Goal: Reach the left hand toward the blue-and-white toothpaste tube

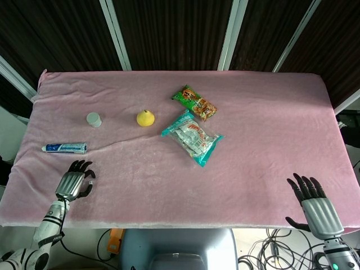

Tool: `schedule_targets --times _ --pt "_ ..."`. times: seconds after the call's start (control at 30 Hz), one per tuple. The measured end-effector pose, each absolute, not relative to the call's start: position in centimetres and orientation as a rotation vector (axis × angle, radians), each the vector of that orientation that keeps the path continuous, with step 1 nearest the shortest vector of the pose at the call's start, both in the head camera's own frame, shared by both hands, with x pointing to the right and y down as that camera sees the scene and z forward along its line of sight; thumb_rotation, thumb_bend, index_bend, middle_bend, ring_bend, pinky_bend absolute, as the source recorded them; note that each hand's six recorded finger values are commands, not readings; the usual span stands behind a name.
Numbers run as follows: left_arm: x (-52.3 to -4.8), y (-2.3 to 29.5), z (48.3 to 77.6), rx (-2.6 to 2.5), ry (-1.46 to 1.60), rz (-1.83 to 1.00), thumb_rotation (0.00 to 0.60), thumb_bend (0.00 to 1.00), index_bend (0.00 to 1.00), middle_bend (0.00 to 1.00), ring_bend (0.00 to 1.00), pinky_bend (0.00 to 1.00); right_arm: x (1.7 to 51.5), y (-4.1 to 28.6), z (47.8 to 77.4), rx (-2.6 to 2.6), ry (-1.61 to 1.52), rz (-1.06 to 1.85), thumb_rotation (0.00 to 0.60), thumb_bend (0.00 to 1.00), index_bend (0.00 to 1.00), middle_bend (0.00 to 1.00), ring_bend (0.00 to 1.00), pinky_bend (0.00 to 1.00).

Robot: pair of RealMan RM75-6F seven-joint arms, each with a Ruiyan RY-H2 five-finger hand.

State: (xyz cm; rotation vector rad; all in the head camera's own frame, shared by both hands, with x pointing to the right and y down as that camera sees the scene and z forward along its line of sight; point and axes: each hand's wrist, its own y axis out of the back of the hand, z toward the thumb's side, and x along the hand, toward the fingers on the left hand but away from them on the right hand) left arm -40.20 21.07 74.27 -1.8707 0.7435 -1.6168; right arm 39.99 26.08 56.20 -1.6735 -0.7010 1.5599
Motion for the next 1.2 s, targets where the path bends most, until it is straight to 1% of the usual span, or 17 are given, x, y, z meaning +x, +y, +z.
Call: schedule_targets --times 0.1,0.6,0.8,0.97,1.0,1.03,1.07,1.13,1.17,1.2 --pt "-40.4 21.1 74.3 -1.867 0.748 -1.622 0.6 0.42 0.49 0.15 0.07 0.05 40.0 26.1 56.2 -1.672 -0.7 1.562 0.6 0.28 0.0 0.0 0.0 0.0" --pt "-40.3 20.9 74.3 -1.861 0.758 -1.607 0.6 0.42 0.61 0.2 0.09 0.06 40.1 26.1 56.2 -1.67 -0.701 1.564 0.6 0.28 0.0 0.0 0.0 0.0" --pt "-39.2 20.2 72.8 -1.864 0.79 -1.533 0.6 0.42 0.61 0.2 0.09 0.06 40.0 26.1 56.3 -1.673 -0.695 1.564 0.6 0.28 0.0 0.0 0.0 0.0" --pt "-35.8 19.4 70.8 -1.891 0.785 -1.415 0.6 0.42 0.6 0.2 0.09 0.06 39.7 26.3 56.5 -1.68 -0.68 1.563 0.6 0.28 0.0 0.0 0.0 0.0" --pt "-35.0 19.3 70.5 -1.894 0.778 -1.392 0.6 0.42 0.59 0.2 0.09 0.06 39.7 26.3 56.5 -1.681 -0.678 1.563 0.6 0.28 0.0 0.0 0.0 0.0" --pt "-33.9 19.1 70.0 -1.893 0.763 -1.364 0.6 0.42 0.55 0.2 0.09 0.06 39.7 26.3 56.5 -1.682 -0.678 1.562 0.6 0.28 0.0 0.0 0.0 0.0" --pt "-33.0 18.9 69.7 -1.892 0.75 -1.344 0.6 0.42 0.48 0.2 0.08 0.06 39.7 26.3 56.5 -1.682 -0.679 1.562 0.6 0.28 0.0 0.0 0.0 0.0" --pt "-31.0 18.7 69.0 -1.883 0.715 -1.304 0.6 0.42 0.31 0.18 0.07 0.06 39.7 26.2 56.5 -1.684 -0.68 1.561 0.6 0.28 0.0 0.0 0.0 0.0" --pt "-30.2 18.5 68.8 -1.877 0.7 -1.29 0.6 0.41 0.17 0.16 0.06 0.06 39.8 26.2 56.4 -1.685 -0.682 1.561 0.6 0.28 0.0 0.0 0.0 0.0" --pt "-29.4 18.4 68.6 -1.871 0.687 -1.278 0.6 0.41 0.07 0.15 0.05 0.06 39.8 26.2 56.4 -1.685 -0.683 1.559 0.6 0.28 0.0 0.0 0.0 0.0"
